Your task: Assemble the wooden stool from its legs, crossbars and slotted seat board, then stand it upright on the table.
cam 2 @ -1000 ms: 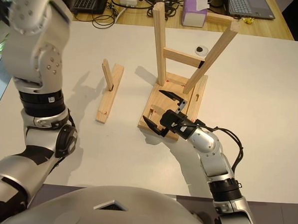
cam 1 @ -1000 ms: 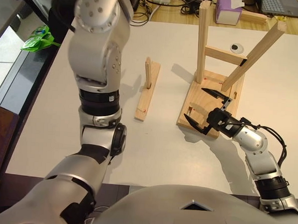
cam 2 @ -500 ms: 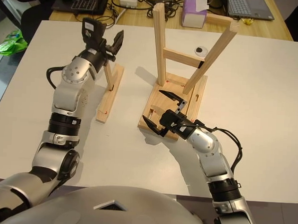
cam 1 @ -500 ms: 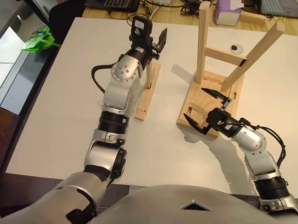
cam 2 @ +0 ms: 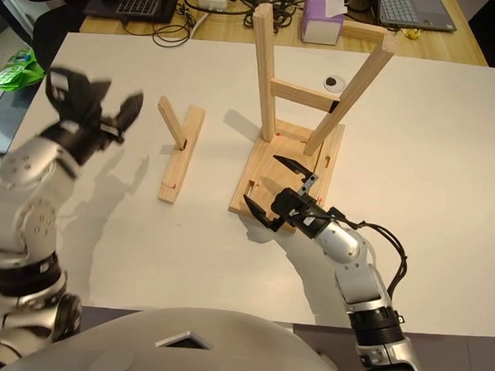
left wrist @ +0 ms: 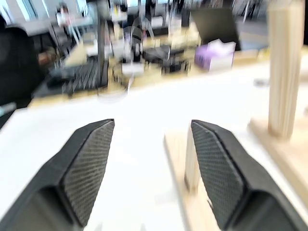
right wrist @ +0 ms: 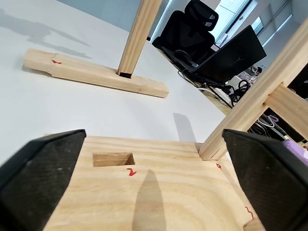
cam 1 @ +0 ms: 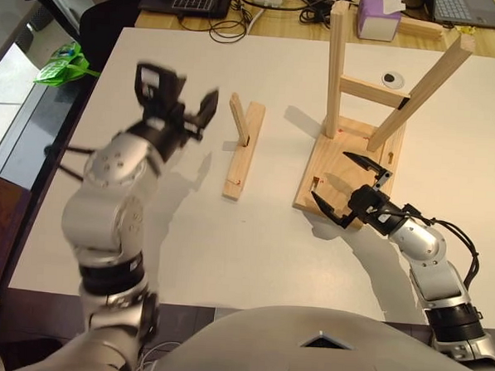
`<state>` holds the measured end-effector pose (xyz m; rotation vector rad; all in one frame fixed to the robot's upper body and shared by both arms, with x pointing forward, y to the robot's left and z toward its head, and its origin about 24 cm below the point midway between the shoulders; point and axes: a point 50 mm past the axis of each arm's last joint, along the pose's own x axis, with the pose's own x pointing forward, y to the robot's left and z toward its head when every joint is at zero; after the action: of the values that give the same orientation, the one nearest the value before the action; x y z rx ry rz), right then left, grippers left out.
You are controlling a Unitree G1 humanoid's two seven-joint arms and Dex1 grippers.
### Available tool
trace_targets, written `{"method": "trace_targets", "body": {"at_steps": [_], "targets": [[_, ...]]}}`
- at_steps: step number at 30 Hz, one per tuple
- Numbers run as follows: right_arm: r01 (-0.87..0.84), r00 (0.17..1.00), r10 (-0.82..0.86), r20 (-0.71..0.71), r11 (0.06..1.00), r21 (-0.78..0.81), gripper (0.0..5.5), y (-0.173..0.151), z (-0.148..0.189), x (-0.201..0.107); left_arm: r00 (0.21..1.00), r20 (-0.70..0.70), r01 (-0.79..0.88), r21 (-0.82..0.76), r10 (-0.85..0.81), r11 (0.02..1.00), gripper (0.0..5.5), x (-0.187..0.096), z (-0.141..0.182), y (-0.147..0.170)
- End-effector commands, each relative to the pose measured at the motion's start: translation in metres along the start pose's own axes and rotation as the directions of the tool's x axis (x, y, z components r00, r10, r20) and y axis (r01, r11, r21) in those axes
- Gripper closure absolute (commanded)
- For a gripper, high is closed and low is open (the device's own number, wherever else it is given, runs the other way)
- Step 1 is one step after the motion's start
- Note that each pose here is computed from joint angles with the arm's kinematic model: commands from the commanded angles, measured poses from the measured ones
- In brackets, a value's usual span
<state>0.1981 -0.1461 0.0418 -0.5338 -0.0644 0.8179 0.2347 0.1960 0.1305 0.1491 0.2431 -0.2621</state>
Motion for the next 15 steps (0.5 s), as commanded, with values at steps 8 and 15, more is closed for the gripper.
{"method": "trace_targets", "body": {"at_steps": [8, 15], "targets": [[0.022, 1.000, -0.021, 0.007, 0.999, -0.029, 0.10, -0.006, 0.003, 0.003, 0.968, -0.199, 0.135, -0.094, -0.151, 0.986, 2.55, 0.004, -0.048, -0.020], [0.019, 0.999, -0.018, 0.031, 0.999, -0.042, 0.10, -0.008, 0.007, 0.010, 0.926, -0.245, 0.273, -0.087, -0.286, 0.958, 2.55, 0.008, -0.056, -0.045]]}}
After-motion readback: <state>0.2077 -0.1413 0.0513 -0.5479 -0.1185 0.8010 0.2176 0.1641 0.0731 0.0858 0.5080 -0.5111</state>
